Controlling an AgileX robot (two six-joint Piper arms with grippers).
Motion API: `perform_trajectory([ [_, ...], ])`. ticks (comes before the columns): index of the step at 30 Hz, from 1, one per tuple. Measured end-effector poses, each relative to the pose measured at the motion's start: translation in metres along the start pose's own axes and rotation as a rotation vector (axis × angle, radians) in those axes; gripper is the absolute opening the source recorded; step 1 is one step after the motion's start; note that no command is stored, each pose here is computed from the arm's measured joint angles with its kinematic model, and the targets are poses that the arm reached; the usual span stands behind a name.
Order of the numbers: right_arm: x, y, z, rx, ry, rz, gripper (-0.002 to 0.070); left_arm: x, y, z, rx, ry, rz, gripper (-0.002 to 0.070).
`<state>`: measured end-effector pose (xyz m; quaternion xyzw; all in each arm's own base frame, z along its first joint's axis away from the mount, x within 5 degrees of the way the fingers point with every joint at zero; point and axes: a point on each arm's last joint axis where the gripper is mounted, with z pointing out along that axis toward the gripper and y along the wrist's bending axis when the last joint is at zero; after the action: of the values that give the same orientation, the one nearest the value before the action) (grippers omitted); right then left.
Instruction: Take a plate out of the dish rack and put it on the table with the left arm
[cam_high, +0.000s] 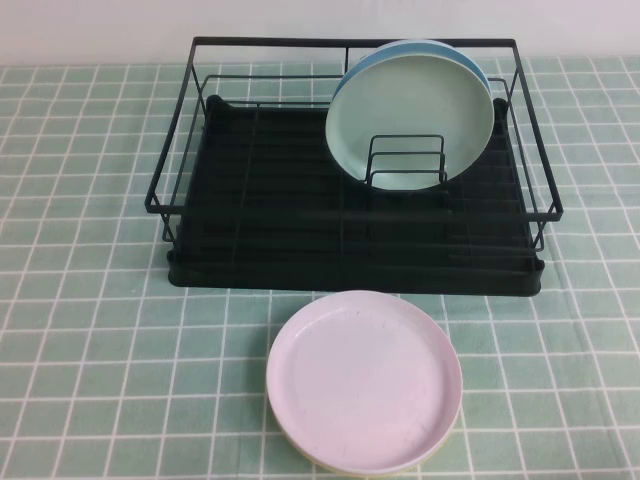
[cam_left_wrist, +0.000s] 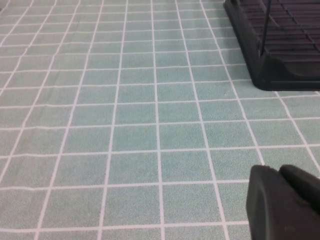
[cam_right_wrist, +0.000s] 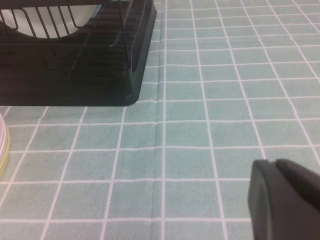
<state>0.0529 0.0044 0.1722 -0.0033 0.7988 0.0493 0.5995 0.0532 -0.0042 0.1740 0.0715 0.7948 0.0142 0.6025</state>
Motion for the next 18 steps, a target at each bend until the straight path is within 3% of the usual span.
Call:
perform_trajectory([
  [18, 0.0000, 0.0000, 0.0000, 0.000, 0.000, 0.000, -0.0018, 0.0000, 0.0002, 0.0000, -0.002, 0.000, 0.007, -0.0003],
])
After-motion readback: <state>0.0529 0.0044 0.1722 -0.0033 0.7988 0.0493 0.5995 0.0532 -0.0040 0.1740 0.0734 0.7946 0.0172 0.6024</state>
